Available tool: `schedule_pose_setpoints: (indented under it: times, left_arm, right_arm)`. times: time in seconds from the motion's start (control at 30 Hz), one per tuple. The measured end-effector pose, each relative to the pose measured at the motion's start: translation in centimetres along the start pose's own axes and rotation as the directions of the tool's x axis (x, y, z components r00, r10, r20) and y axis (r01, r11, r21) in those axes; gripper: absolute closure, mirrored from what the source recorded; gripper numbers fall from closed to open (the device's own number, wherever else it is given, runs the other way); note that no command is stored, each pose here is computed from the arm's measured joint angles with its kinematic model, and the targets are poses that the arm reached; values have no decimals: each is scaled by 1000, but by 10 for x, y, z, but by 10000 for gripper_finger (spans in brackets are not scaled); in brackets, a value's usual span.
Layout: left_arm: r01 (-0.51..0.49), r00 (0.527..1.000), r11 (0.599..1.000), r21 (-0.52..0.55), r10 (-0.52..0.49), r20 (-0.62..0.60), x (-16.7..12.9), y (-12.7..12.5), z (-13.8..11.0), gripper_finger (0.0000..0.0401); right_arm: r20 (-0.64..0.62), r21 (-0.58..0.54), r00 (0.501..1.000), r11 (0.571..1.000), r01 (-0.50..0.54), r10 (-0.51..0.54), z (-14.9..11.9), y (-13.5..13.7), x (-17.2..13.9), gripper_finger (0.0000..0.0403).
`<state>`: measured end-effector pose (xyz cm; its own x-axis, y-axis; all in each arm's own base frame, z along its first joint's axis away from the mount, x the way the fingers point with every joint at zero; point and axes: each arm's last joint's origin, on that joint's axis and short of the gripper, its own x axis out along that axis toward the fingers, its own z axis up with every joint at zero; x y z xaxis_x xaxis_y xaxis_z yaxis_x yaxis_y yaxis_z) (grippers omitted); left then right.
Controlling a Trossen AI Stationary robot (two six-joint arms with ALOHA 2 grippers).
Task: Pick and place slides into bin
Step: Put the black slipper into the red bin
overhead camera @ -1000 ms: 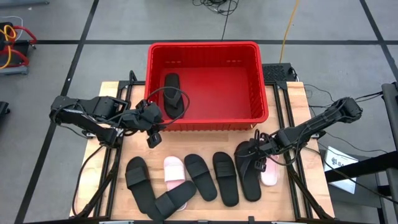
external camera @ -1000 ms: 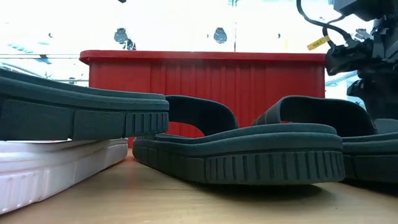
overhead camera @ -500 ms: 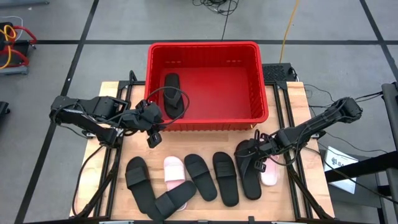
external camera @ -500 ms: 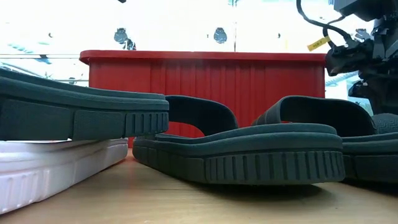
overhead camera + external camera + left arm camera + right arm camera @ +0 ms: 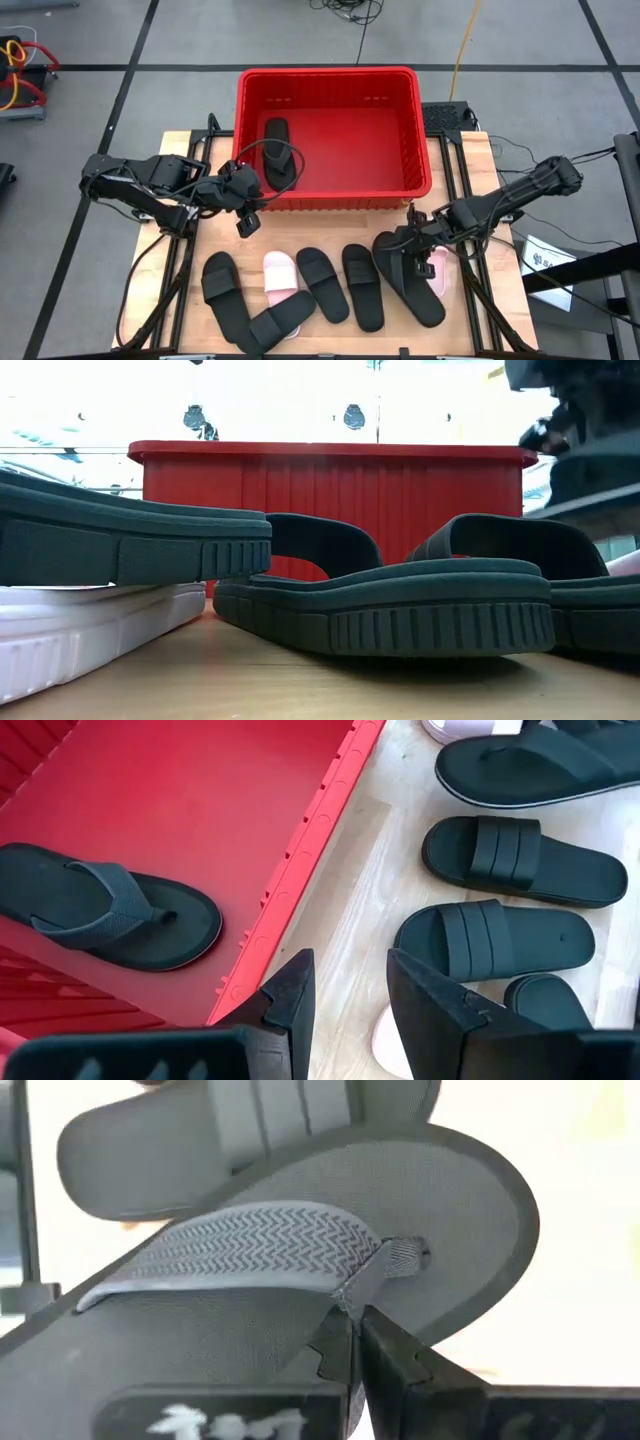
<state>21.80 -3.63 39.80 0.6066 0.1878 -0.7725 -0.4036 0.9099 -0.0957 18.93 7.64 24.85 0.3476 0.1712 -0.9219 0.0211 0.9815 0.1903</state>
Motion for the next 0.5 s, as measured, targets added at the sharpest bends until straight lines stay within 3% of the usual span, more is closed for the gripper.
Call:
schedule_pose_setpoints:
  times: [0.23, 0.5]
  left_arm:
    - [-1, 1000, 998, 63, 1, 1, 0, 0, 0, 281]
    - [-49, 998, 950, 309, 33, 58, 0, 0, 4, 281]
  right_arm:
    - [104, -165, 994, 986, -28, 45, 22, 12, -40, 402]
    - [227, -353, 972, 935, 23, 62, 38, 19, -72, 402]
